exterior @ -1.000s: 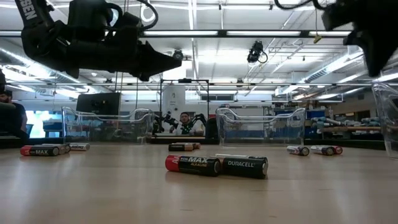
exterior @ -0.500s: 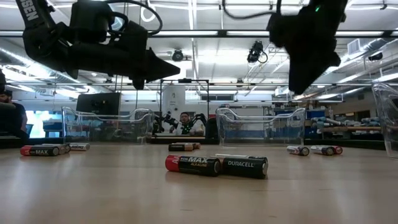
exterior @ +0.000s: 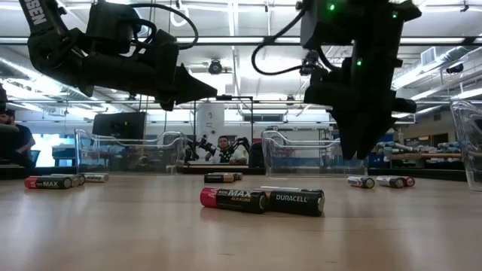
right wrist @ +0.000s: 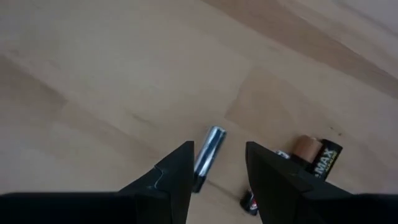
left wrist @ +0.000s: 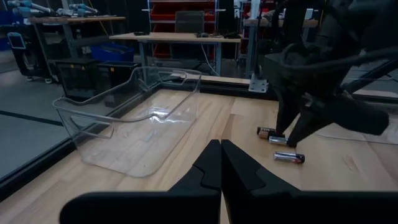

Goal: Sort batteries
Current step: Put the silver battery into the top right transparent bin

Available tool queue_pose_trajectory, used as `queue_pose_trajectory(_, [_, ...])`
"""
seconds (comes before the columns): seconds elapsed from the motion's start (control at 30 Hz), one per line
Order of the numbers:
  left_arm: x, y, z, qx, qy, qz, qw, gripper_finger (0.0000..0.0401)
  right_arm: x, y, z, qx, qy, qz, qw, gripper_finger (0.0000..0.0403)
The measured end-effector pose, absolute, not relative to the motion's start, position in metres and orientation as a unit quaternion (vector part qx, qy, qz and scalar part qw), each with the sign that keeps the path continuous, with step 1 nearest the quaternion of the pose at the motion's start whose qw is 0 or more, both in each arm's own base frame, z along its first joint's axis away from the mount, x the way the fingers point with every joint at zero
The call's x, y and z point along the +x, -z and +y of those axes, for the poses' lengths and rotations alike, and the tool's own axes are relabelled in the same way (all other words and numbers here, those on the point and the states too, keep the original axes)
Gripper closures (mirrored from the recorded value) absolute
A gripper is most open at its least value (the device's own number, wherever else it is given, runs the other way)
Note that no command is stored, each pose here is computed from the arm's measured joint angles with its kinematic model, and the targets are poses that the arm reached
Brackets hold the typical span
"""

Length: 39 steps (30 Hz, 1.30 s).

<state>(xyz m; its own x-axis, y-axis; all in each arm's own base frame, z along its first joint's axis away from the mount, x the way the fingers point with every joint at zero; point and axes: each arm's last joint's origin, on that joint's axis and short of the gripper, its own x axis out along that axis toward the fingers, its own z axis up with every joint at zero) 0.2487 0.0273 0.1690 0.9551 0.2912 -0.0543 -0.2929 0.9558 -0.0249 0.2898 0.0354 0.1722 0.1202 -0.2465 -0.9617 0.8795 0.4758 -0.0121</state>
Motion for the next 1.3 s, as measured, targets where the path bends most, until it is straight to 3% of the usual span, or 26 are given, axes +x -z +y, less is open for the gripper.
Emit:
queue_pose_trajectory(0.7, [0.249, -0.169, 0.027, -0.013, -0.148, 0.027, 0.989, 0.0395, 0.302, -0.136, 0.032, 0.306, 0.421, 0.543, 0.659, 0.0254])
queue_pose_trajectory(1.0, [0.249, -0.169, 0.027, -0.005, -0.147, 0.029, 0.989, 0.0395, 0.306, -0.133, 0.033, 0.299, 0.403, 0.547, 0.67, 0.0344])
queue_pose_trajectory(1.3, [0.249, -0.17, 0.027, 0.0, -0.151, 0.024, 0.988, 0.0395, 0.309, -0.14, 0.032, 0.285, 0.363, 0.551, 0.696, 0.0345])
